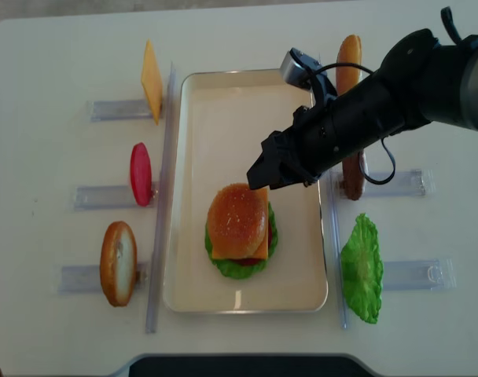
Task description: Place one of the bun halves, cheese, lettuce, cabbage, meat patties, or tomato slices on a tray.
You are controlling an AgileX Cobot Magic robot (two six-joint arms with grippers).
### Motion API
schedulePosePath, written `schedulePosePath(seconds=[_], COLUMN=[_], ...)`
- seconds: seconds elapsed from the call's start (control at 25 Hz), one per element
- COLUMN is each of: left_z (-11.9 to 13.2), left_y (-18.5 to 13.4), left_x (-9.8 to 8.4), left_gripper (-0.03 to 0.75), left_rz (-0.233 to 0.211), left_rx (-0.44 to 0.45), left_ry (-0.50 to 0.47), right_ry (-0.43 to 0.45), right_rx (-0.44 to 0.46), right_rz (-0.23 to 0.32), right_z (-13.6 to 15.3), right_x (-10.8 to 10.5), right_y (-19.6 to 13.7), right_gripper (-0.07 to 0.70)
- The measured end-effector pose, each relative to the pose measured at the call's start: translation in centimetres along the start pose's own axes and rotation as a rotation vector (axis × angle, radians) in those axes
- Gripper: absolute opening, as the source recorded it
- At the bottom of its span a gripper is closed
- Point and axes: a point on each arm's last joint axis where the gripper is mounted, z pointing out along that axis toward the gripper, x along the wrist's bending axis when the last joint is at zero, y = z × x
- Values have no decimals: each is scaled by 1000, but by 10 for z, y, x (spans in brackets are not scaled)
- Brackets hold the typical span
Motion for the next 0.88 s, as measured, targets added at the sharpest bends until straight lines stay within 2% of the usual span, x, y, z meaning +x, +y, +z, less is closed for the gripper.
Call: schedulePosePath(seconds=[0.2, 0.4, 0.56, 0.72, 0.84, 0.88], left_z=[0, 0, 0, 0, 0, 0], left_y=[0, 0, 0, 0, 0, 0], left_x=[0, 0, 0, 0, 0, 0], left_gripper=[93, 93, 93, 93, 93, 93], left_rz=[0, 0, 0, 0, 0, 0], left_rx=[0, 0, 0, 0, 0, 0], left_ry=[0, 0, 0, 0, 0, 0], right_ry=[-49, -127, -255, -439, -592, -633], right_rx=[-39, -24, 2, 41, 82, 95], right_rz=[-95, -173, -190, -151, -88, -52], right_z=[-28, -52, -72, -93, -112, -119], right_x=[14, 32, 39, 40, 36, 34], right_y=[5, 4, 3, -1, -8, -11], right_gripper=[389, 384, 382, 379, 379, 379])
